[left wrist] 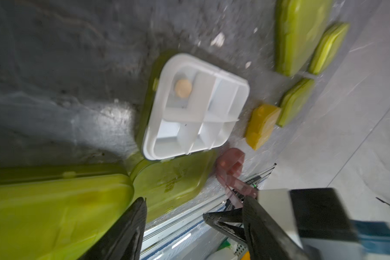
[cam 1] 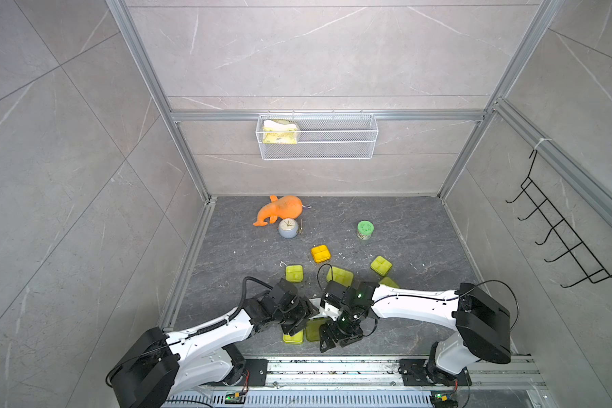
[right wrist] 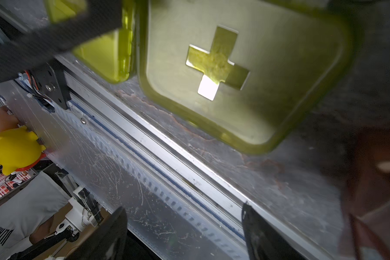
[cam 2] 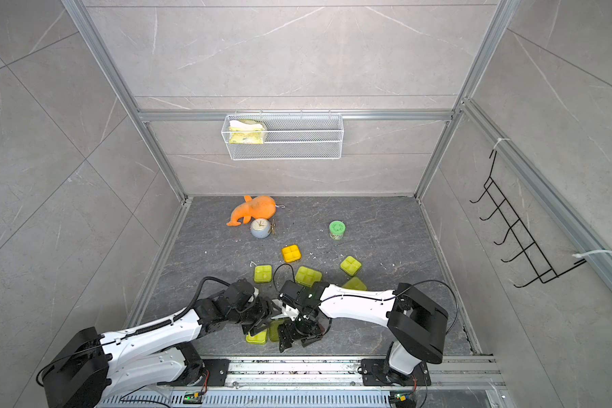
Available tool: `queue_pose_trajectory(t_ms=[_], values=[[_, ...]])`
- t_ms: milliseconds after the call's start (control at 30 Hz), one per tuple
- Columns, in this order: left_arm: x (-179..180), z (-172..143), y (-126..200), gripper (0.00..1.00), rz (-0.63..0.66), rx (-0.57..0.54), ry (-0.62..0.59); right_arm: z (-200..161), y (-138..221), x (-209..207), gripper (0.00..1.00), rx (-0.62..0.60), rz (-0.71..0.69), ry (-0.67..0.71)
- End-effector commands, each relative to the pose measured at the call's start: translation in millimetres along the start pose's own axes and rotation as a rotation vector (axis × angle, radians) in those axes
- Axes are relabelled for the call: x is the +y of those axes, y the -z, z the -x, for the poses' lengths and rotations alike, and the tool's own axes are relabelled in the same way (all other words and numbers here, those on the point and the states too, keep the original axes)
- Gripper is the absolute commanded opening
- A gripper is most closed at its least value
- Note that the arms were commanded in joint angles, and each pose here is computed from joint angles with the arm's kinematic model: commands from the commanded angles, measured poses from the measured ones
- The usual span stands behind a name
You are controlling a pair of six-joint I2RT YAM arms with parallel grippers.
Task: Close pillboxes
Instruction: Adjust the pillbox at the center of the board.
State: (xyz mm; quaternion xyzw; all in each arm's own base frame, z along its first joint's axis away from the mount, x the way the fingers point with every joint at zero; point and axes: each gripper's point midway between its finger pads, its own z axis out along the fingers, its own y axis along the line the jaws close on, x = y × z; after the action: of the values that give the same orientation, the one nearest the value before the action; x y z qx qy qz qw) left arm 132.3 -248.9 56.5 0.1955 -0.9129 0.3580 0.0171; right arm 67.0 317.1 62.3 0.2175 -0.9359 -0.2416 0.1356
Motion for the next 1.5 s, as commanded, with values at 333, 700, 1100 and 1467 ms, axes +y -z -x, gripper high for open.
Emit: queue_pose_trajectory(t_ms=[333, 700, 1100, 1467], values=[[13.6, -3.7, -2.7, 0.70, 0.005, -0.002, 0.030, 6.0, -6.4, -0.1, 0.82, -0.016, 0.006, 0.047], [31.2, 1.2, 18.1, 0.73, -0.010, -0.085, 0.051, 8.0, -13.3, -1.5, 0.82, -0.012, 0.017, 0.040], [21.2, 18.9, 27.6, 0.74, -0.096, -0.158, 0.072, 18.7, -20.1, -5.8, 0.82, -0.004, -0.030, 0.023], [4.6, 41.9, 22.7, 0.74, -0.097, -0.159, 0.067, 45.2, -14.9, -7.6, 0.83, -0.039, -0.089, 0.019]])
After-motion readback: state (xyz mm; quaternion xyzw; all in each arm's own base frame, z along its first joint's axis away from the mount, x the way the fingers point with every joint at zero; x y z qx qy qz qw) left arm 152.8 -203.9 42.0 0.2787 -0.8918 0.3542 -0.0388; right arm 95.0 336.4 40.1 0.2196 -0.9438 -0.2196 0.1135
